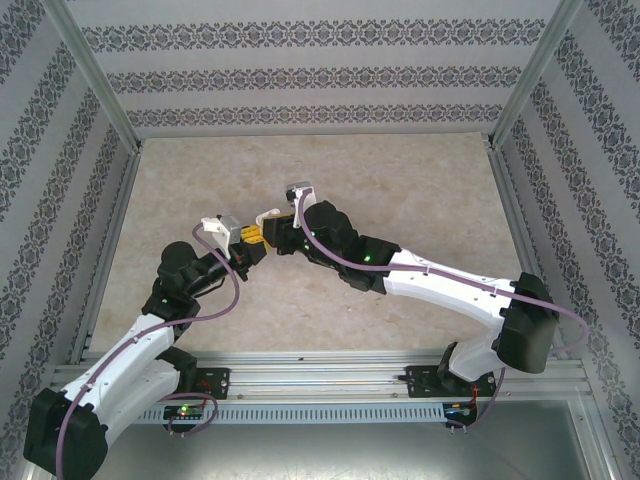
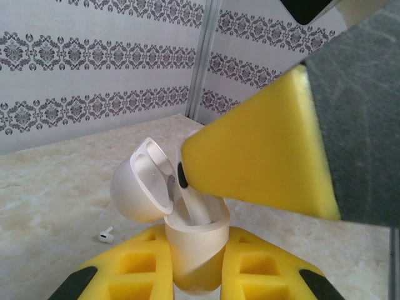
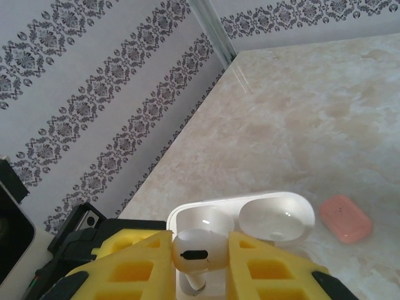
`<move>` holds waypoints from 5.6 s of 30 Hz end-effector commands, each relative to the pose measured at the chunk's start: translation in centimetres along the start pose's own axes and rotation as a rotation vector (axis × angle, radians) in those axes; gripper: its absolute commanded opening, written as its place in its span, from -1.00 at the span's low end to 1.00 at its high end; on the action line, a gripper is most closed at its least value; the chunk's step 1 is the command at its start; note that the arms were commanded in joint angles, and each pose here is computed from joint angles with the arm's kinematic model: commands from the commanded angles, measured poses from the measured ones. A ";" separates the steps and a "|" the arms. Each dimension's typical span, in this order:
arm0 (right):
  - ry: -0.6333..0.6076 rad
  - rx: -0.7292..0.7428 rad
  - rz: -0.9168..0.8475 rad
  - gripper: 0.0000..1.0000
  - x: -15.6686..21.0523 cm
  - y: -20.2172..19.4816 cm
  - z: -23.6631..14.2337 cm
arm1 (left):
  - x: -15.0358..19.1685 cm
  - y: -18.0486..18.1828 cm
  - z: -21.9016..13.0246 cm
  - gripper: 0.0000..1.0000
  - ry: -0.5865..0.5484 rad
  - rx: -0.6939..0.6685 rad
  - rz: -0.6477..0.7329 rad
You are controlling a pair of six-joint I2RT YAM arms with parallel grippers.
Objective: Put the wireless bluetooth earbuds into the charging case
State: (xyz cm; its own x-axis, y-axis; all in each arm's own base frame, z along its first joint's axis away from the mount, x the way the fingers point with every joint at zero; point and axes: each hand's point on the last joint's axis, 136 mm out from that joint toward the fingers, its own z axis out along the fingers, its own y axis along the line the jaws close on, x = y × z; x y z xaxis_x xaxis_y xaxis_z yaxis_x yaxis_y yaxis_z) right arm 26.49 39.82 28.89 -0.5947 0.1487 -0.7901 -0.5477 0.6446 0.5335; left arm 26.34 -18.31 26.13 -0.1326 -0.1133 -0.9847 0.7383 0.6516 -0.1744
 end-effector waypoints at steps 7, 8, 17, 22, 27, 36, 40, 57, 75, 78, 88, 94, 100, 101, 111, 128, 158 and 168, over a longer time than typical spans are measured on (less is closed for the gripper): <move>0.051 -0.005 0.009 -0.56 2.5 -0.1 -0.2 | -4.1 -0.7 0.0 -1.00 -0.112 0.006 0.033; 0.054 -0.003 0.010 -0.56 2.7 -0.2 -0.2 | -4.1 -0.7 0.0 -1.00 -0.114 0.006 0.034; 0.057 0.003 0.013 -0.52 3.4 -0.8 -0.7 | -4.4 -0.7 -0.1 -1.00 -0.125 0.006 0.030; 0.057 -0.013 0.006 -0.46 3.7 -0.5 -0.7 | -4.5 -0.6 -0.1 -1.00 -0.128 0.002 0.029; 0.060 -0.006 0.004 -0.43 3.9 -0.6 -0.7 | -4.6 -0.7 -0.1 -1.00 -0.129 0.001 0.030; 0.057 0.020 -0.004 -0.31 3.3 -0.7 -1.0 | -4.7 -0.8 -0.1 -1.00 -0.128 0.011 0.029; 0.060 0.026 -0.006 -0.30 3.2 -0.7 -1.1 | -4.6 -0.9 -0.1 -1.00 -0.126 0.012 0.028; 0.148 -0.004 0.036 -0.27 3.0 0.1 -0.1 | -4.2 -1.0 -0.3 -1.00 -0.115 0.017 0.027; 0.210 0.019 0.041 -0.10 2.2 0.5 -0.4 | -3.5 -1.1 -0.5 -1.00 -0.093 0.020 0.021; 0.200 0.024 0.029 -0.06 1.2 0.7 -1.1 | -3.2 -1.2 -0.5 -1.00 -0.084 0.026 0.014; 0.170 -0.004 0.037 0.04 -1.2 1.1 -2.9 | -2.6 -1.3 -0.5 -1.00 -0.071 0.034 0.004; 0.142 -0.015 0.028 0.05 -2.6 1.1 -4.3 | -2.6 -1.5 -0.5 -1.00 -0.065 0.043 0.002; 0.117 0.132 0.054 0.03 -4.7 -3.8 -6.5 | -2.2 -1.8 -0.7 -1.00 -0.040 0.059 0.011; 0.128 0.172 0.075 0.03 -4.7 -5.3 -6.8 | -2.0 -1.8 -0.7 -1.00 -0.031 0.060 0.011; 0.318 0.434 0.228 0.01 -1.6 -17.0 -5.4 | -0.6 -1.8 -0.5 -1.00 0.022 0.071 0.020; 0.662 0.371 0.106 -0.07 0.4 -26.7 9.6 | 1.5 -1.2 0.1 -1.00 0.089 0.069 0.021; 0.842 0.301 0.186 -0.15 8.6 -31.8 11.1 | 2.2 -0.7 0.3 -1.00 0.103 0.051 -0.017; 0.878 0.336 0.202 -0.22 11.2 -29.1 9.0 | 1.9 -1.0 -0.3 -1.00 0.084 0.044 -0.033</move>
State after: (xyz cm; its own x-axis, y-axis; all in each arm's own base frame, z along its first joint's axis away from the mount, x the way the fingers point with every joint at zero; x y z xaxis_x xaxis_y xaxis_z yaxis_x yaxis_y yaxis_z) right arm 44.37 29.28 2.51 -0.9502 -0.2368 -0.2024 -0.3034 0.8505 0.4296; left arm 25.42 -19.02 24.23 -0.2078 -0.0524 -0.9768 0.7637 0.6153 -0.1954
